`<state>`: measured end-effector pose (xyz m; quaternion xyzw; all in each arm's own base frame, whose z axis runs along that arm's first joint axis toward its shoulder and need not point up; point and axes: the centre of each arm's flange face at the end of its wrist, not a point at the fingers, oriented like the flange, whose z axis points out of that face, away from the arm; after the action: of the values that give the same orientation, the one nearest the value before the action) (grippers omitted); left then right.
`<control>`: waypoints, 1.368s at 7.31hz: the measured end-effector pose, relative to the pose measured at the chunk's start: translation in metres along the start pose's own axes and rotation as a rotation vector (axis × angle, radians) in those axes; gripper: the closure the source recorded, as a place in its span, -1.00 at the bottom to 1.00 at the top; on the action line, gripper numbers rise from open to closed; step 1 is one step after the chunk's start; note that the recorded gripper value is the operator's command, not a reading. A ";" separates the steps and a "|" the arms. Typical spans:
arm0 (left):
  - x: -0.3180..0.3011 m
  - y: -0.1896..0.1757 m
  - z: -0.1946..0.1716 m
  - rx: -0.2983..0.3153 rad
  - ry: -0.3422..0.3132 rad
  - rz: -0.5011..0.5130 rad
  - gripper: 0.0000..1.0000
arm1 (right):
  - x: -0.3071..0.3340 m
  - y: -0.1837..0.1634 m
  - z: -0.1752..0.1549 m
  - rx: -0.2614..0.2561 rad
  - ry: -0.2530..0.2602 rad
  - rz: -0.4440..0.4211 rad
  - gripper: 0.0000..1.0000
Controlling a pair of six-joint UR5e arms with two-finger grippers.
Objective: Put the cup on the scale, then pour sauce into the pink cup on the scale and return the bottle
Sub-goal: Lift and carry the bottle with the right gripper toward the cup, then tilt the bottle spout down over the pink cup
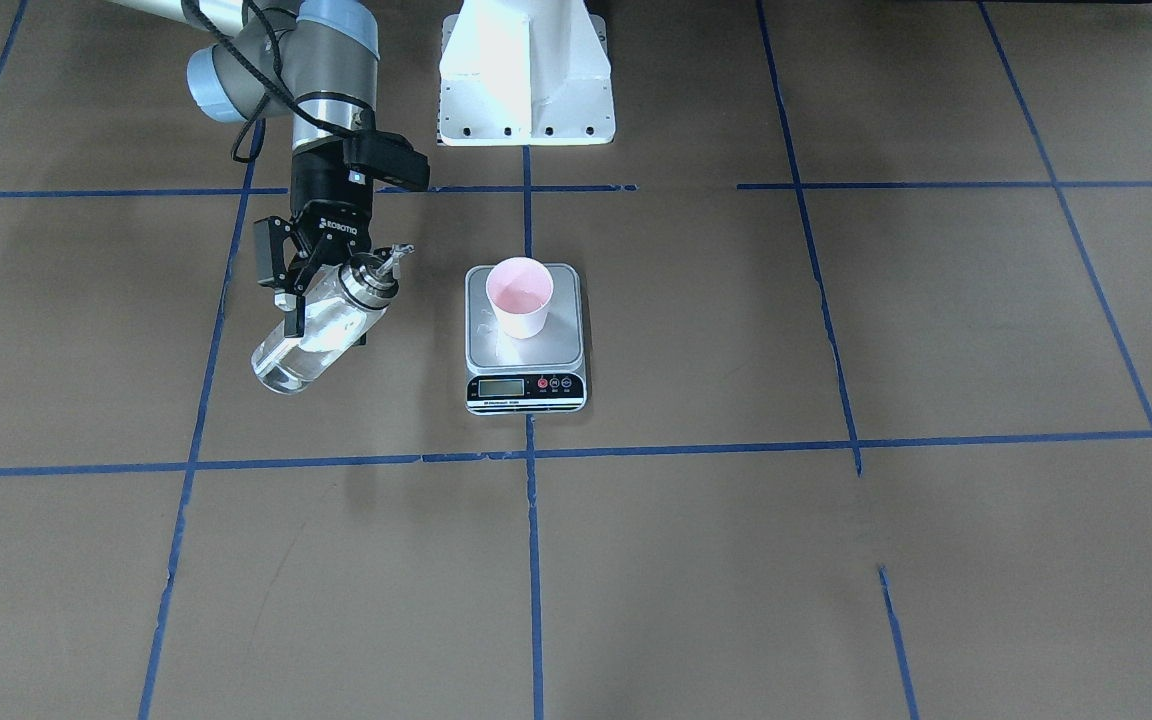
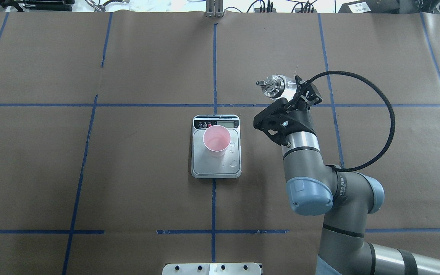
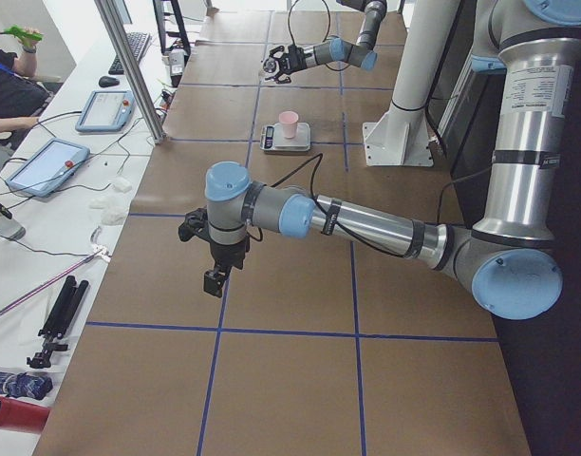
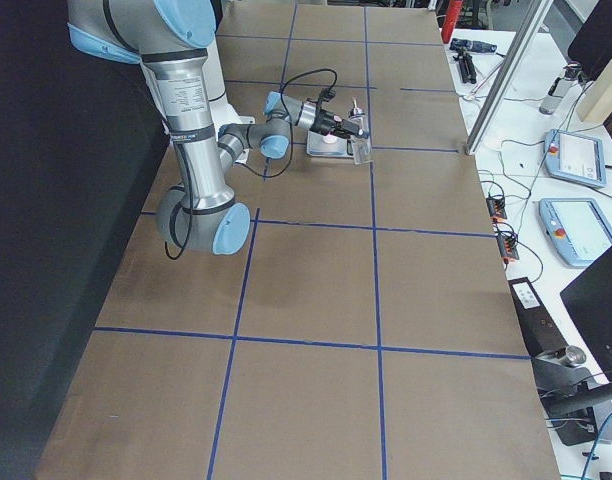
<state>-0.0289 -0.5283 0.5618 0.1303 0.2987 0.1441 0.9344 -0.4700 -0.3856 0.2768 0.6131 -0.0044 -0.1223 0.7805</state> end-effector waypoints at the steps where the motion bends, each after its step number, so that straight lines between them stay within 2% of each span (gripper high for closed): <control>1: -0.010 0.001 0.006 0.031 -0.005 -0.038 -1.00 | -0.012 0.000 0.001 0.008 0.041 -0.060 1.00; 4: -0.034 0.007 0.020 0.090 -0.017 -0.052 -1.00 | -0.043 0.008 -0.014 0.038 0.149 -0.260 1.00; 7: -0.043 0.010 0.025 0.101 -0.020 -0.055 -1.00 | -0.061 0.010 -0.036 0.062 0.186 -0.371 1.00; 10: -0.048 0.013 0.030 0.093 -0.020 -0.064 -1.00 | -0.062 0.010 -0.041 0.056 0.241 -0.543 1.00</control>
<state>-0.0508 -0.5374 0.6145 0.1653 0.2997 0.0990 0.9344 -0.5219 -0.3323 0.2848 0.6232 0.2492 -0.2528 0.6969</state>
